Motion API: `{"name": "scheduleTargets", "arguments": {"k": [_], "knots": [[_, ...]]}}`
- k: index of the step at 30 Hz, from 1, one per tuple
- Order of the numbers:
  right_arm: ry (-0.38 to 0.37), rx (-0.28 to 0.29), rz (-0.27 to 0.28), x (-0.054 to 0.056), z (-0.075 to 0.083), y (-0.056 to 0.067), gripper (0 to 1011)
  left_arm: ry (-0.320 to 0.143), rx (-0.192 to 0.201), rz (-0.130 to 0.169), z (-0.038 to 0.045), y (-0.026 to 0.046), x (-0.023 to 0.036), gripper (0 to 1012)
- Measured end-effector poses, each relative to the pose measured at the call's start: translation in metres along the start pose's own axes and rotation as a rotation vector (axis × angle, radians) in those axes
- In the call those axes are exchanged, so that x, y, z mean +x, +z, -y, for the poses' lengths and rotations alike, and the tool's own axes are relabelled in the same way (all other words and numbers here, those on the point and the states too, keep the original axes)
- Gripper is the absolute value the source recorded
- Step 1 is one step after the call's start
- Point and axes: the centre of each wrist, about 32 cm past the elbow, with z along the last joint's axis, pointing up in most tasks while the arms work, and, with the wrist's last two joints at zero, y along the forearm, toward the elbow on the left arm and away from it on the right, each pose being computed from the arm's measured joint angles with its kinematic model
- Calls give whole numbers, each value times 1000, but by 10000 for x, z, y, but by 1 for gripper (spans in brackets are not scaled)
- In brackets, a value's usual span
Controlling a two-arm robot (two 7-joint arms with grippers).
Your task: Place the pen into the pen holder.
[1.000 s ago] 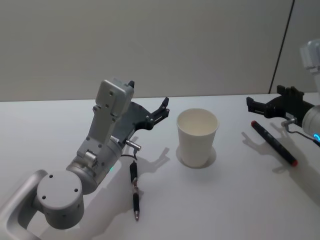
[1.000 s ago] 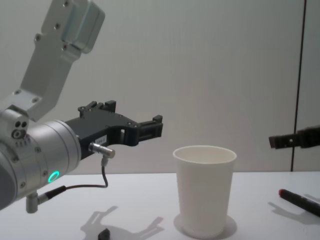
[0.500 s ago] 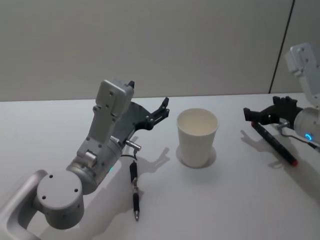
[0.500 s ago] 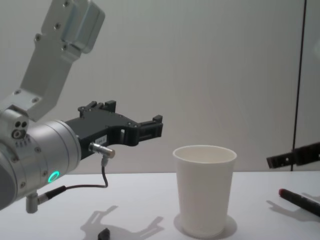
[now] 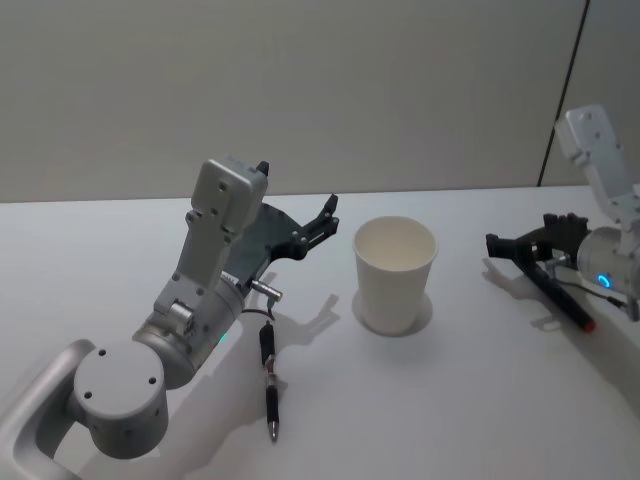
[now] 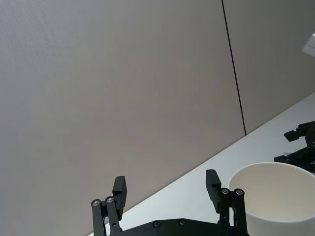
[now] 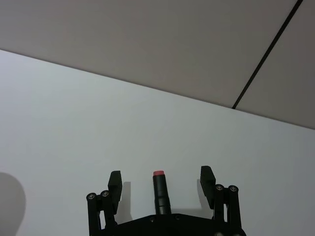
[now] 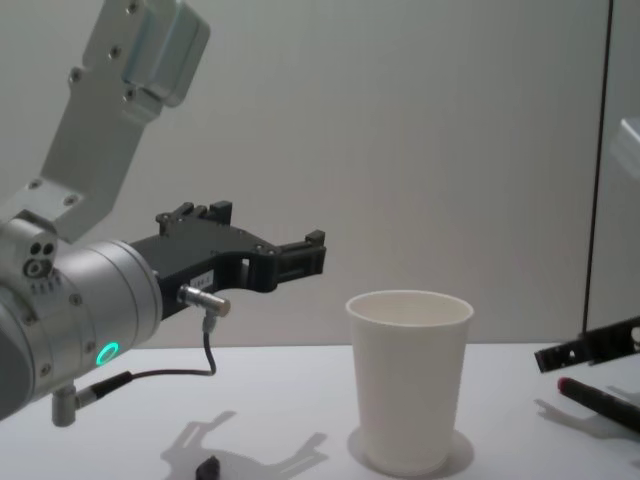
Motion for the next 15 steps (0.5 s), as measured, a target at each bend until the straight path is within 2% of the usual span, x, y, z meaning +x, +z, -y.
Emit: {"name": "scheduleTargets", "arguments": {"k": [15], "knots": [[4,-80,-67,23,-149,-86,1001,0,0,0,0,0,0,1001]]}}
